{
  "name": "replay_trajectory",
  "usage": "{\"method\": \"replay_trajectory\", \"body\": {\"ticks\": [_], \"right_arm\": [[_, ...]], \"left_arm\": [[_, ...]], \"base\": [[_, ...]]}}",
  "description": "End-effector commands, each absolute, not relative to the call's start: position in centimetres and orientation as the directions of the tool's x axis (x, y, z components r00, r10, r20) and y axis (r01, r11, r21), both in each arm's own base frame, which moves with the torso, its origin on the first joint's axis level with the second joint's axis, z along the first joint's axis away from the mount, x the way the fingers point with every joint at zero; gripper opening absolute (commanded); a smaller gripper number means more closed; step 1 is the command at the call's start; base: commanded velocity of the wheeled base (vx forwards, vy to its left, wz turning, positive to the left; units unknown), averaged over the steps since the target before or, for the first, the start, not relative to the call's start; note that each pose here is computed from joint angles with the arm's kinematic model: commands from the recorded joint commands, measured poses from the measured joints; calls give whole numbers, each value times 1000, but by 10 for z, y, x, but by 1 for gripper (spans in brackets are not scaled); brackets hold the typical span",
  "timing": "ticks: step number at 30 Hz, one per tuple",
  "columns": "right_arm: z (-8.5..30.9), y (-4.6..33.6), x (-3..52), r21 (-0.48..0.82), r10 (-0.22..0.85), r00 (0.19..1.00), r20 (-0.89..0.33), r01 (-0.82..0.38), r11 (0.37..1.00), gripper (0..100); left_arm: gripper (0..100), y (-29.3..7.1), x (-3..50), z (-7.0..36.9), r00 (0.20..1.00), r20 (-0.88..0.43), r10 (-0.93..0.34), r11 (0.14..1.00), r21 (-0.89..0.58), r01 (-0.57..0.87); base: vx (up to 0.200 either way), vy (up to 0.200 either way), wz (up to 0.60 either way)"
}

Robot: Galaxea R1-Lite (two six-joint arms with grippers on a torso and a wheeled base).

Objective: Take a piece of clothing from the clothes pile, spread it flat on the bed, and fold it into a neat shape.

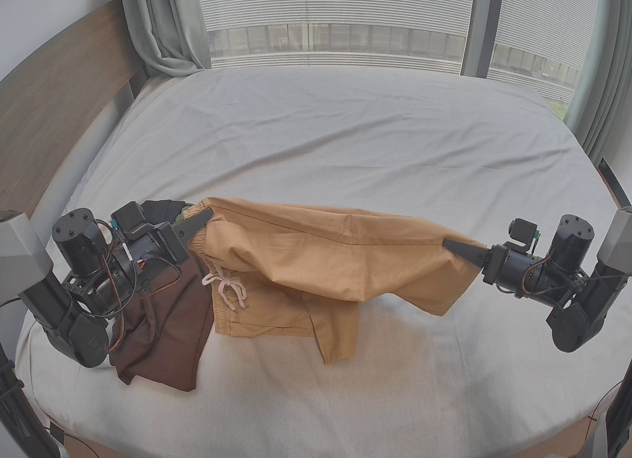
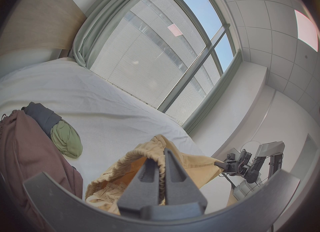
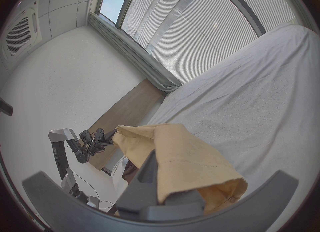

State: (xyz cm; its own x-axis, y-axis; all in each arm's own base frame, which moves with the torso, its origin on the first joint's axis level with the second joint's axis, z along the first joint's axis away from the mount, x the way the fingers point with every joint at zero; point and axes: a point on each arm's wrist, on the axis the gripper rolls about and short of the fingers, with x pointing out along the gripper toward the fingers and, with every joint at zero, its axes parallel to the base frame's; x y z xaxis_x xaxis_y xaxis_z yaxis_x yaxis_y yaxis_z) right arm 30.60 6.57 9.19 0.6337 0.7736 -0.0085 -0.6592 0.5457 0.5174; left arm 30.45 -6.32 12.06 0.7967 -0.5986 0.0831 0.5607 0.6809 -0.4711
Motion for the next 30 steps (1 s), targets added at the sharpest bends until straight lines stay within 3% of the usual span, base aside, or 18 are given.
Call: {"method": "replay_trajectory", "body": {"ticks": [1,30], "right_arm": [[97,66,305,507,774,633,6,-669,543,0],[110,40,320,488,717,695,56,-646,588,0]], "left_arm": [[0,-61,304,123,801,90,-592,684,-468,559],[0,-50,307,124,816,94,-570,698,-469,541]], "base": [[0,0,0],[0,0,0]]}}
